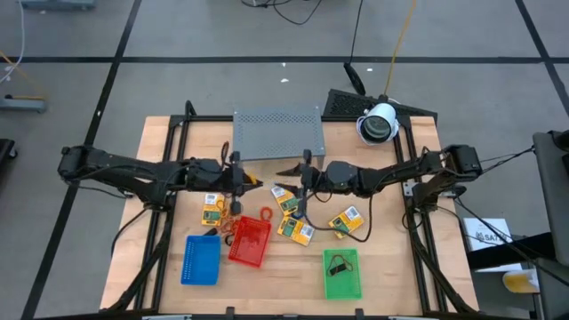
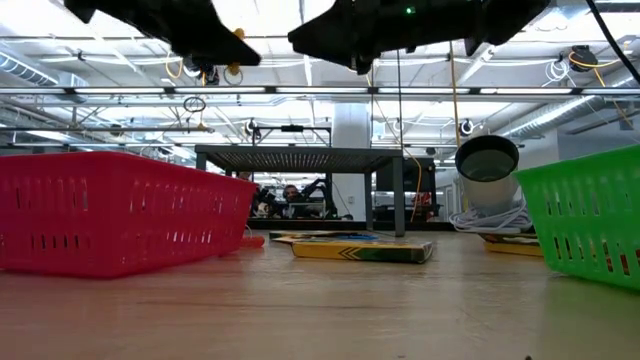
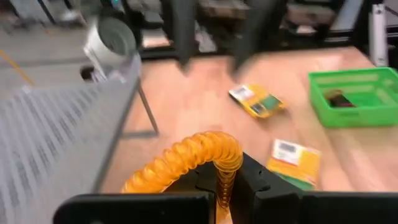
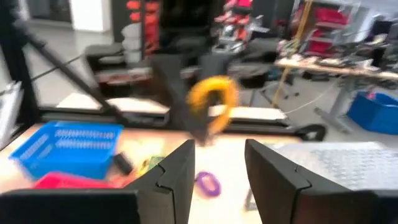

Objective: Pick & Place Office Desk Supplies
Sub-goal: Put the yellow spring keychain into the blue basket

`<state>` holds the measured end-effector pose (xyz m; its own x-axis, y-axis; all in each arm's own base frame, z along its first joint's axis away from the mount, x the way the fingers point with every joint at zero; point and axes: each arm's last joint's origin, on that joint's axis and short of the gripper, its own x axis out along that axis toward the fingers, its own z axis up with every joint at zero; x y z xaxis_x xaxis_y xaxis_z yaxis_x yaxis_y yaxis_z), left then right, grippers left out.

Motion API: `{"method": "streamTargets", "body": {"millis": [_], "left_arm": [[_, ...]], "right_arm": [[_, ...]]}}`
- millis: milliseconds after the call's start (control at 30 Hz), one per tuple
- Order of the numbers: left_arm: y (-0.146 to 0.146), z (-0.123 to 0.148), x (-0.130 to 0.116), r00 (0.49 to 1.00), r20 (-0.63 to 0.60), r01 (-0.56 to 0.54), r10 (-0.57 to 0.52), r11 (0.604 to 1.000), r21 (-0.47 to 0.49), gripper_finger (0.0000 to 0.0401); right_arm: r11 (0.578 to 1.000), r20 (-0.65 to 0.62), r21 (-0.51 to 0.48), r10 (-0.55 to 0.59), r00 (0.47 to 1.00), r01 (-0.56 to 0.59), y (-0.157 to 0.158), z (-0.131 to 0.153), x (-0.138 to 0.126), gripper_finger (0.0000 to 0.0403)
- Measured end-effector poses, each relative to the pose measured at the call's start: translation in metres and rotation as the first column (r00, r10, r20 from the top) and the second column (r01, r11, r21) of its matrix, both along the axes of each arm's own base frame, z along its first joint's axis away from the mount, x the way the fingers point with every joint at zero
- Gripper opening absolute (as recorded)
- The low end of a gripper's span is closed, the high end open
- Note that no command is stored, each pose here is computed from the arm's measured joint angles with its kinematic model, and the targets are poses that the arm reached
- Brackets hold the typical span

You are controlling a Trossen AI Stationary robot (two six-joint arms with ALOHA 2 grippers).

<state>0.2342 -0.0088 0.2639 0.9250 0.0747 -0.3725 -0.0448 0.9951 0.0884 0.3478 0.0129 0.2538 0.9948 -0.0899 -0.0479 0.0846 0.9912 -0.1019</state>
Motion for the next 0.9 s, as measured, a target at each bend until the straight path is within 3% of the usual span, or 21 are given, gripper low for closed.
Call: {"method": "streamTargets", "body": {"millis": [167, 333, 433, 600, 767, 833, 900], "left_arm": [[-0.006, 0.004, -0.021, 0.996, -0.064, 0.056, -0.068, 0.984, -0.168, 0.0012], [-0.016, 0.002, -0.039, 0.981, -0.167, 0.023, -0.094, 0.922, -0.386, 0.0012], [-0.023, -0.003, -0.046, 0.957, -0.271, -0.071, -0.104, 0.821, -0.566, 0.0012], [-0.047, -0.006, -0.054, 0.909, -0.378, -0.203, -0.174, 0.607, -0.768, 0.0012], [-0.077, -0.008, -0.064, 0.852, -0.485, -0.372, -0.197, 0.423, -0.826, 0.0012], [-0.089, -0.007, -0.071, 0.842, -0.505, -0.416, -0.191, 0.366, -0.833, 0.0012], [-0.099, -0.008, -0.077, 0.831, -0.527, -0.454, -0.177, 0.333, -0.827, 0.0012]], "right_arm": [[1.000, -0.058, -0.010, -0.004, 0.998, 0.003, 0.001, -0.003, -0.003, 0.0133], [1.000, -0.125, -0.004, -0.025, 0.992, 0.025, -0.001, -0.008, -0.005, 0.0133], [0.999, -0.149, -0.012, -0.052, 0.987, 0.050, -0.002, -0.008, -0.006, 0.0133], [0.997, -0.222, -0.026, -0.080, 0.972, 0.076, -0.004, -0.016, -0.008, 0.0133], [0.996, -0.290, -0.031, -0.090, 0.953, 0.084, -0.008, -0.022, -0.010, 0.0133], [0.995, -0.308, -0.036, -0.098, 0.946, 0.092, -0.011, -0.024, -0.010, 0.0132], [0.994, -0.315, -0.037, -0.109, 0.943, 0.102, -0.014, -0.025, -0.011, 0.0132]]}}
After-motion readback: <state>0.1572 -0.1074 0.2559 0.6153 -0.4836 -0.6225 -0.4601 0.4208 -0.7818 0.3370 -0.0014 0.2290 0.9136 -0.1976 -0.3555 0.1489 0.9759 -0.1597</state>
